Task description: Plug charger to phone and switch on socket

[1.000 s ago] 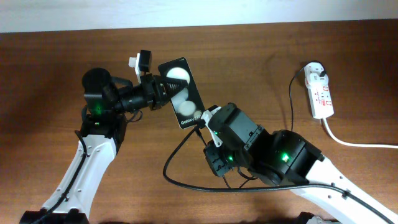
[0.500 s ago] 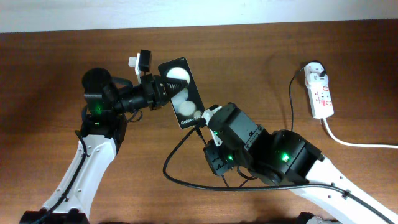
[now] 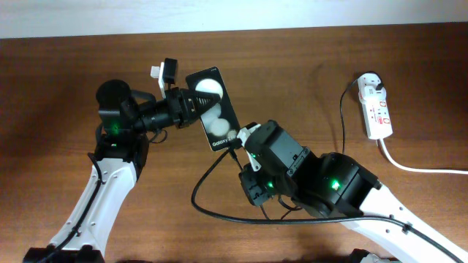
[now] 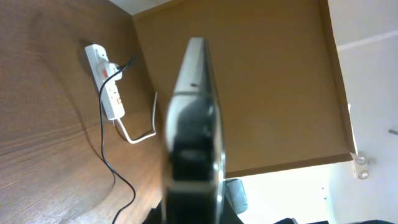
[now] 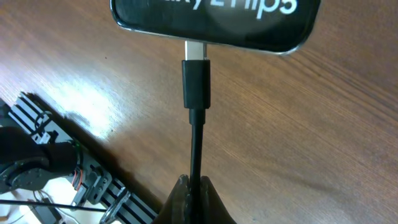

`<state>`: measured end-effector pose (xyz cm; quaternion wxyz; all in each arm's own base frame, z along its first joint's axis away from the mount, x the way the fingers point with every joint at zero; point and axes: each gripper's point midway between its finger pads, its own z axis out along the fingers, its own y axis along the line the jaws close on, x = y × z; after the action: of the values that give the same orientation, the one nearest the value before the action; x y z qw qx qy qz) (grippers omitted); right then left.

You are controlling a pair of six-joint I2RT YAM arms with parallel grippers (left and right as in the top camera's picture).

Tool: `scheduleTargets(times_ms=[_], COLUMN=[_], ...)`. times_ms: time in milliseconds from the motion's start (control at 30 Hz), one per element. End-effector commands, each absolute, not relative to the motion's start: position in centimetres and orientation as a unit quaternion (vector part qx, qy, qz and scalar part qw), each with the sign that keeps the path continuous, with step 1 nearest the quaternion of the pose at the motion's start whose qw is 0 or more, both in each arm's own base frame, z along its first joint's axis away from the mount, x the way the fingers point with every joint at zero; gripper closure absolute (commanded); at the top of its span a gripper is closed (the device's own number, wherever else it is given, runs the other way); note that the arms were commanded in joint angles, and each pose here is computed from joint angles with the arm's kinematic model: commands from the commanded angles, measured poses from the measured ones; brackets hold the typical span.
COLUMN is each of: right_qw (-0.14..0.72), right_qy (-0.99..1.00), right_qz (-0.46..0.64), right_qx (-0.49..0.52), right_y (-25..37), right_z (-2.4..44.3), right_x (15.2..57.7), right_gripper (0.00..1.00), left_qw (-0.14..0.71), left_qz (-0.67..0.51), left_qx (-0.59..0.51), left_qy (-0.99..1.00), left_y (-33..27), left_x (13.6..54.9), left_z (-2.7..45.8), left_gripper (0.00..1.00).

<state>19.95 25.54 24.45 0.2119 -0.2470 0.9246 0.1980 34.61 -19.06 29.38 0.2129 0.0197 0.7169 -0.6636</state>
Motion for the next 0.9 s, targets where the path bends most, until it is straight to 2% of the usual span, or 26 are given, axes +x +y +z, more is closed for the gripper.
scheduleTargets(times_ms=[0,267,633,667,767,867], right_qw=[0.221,0.231,0.256,0.255,0.236,0.214], right_qy=[0.923,0.920,0.913,0.913,0.912,0.914], right_qz=[0.198,0.205,0.209,0.209,0.228,0.236], right_qx=[-0.243,-0.243,-0.238,-0.238,-0.247,-0.253], right_y=[25.8,26.2,26.7,26.7,27.1,27.1], right_z=[24.6,24.9,25.6,25.6,25.5,25.2], right_x=[20.2,20.6,21.5,21.5,20.6,19.7], right_gripper=[0.96,0.96,0.96,0.95,0.80,0.76], left_qw=[0.213,0.181,0.149,0.149,0.177,0.196], left_qz=[-0.663,-0.668,-0.687,-0.687,-0.677,-0.667], left_qx=[0.029,0.000,0.146,0.148,0.119,0.057], left_qy=[0.717,0.722,0.696,0.695,0.704,0.717], left_y=[-19.0,-19.0,-19.9,-19.9,-19.8,-19.5], left_x=[34.4,34.3,29.9,29.8,31.3,33.3], left_z=[29.7,29.3,29.9,29.9,29.8,29.5], left_gripper=[1.00,1.00,1.00,1.00,1.00,1.00])
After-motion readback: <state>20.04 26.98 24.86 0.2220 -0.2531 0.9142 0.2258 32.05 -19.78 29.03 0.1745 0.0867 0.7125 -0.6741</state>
